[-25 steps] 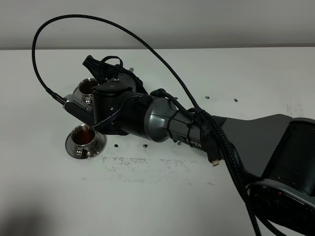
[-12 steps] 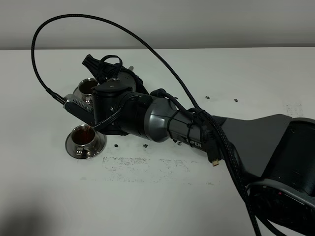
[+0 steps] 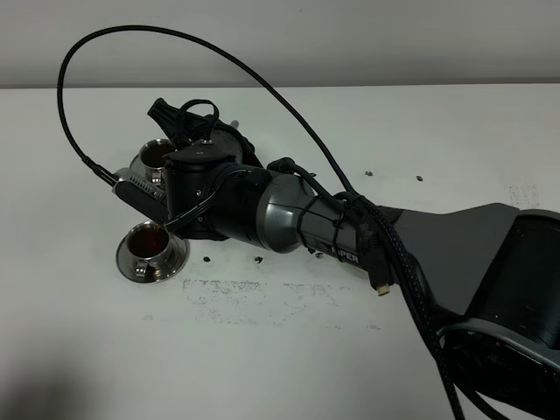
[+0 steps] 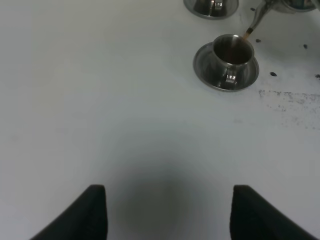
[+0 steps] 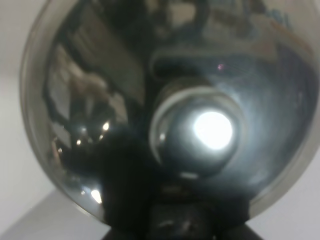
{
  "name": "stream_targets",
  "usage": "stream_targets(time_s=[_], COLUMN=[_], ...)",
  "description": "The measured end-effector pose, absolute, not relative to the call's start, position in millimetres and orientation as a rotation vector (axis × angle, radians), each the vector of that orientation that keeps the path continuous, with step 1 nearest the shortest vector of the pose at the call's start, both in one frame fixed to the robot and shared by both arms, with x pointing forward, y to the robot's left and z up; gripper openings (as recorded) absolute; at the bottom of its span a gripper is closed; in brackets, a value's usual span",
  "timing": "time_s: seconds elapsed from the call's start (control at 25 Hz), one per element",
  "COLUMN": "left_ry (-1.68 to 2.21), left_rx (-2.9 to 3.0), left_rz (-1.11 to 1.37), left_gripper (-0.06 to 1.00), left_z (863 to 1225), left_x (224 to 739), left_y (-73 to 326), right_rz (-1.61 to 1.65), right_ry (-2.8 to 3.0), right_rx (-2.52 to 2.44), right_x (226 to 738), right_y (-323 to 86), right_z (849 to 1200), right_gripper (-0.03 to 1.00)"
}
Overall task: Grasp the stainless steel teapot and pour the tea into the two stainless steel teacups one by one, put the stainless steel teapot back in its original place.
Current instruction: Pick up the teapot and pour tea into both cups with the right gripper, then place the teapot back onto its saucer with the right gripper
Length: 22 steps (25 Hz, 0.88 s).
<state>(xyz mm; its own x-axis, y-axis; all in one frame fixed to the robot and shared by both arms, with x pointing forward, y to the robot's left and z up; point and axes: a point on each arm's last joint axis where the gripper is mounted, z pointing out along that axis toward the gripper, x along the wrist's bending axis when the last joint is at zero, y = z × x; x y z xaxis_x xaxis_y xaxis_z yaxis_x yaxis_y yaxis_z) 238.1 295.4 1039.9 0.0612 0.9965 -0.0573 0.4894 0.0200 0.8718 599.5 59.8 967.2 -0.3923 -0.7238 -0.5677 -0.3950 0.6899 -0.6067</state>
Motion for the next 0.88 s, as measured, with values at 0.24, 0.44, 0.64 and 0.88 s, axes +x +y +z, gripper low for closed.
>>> stream_targets(time_s=[0.24,0.44,0.64,0.88], left_ry=[1.531,1.531,1.531,1.531], left_rx=[1.574,1.574,1.574,1.574], left_rz=[0.837,0.837,0.837,0.837], left_gripper=[0.52,0.52,0.52,0.52], left_z=[1040,1040,1040,1040], left_x=[238,238,238,238], left_y=[295,295,295,295], right_rz=[-0.396,-0.297,-0.113,0.181], right_ry=[2.131,2.246,2.406,2.558], right_rx=[-0.792,-0.674,-0.457,-0.134], right_x=[597,599,593,563], right_y=[57,45,34,22], right_z=[967,978,999,1029], right_gripper=[0.17,0.17,0.17,0.17])
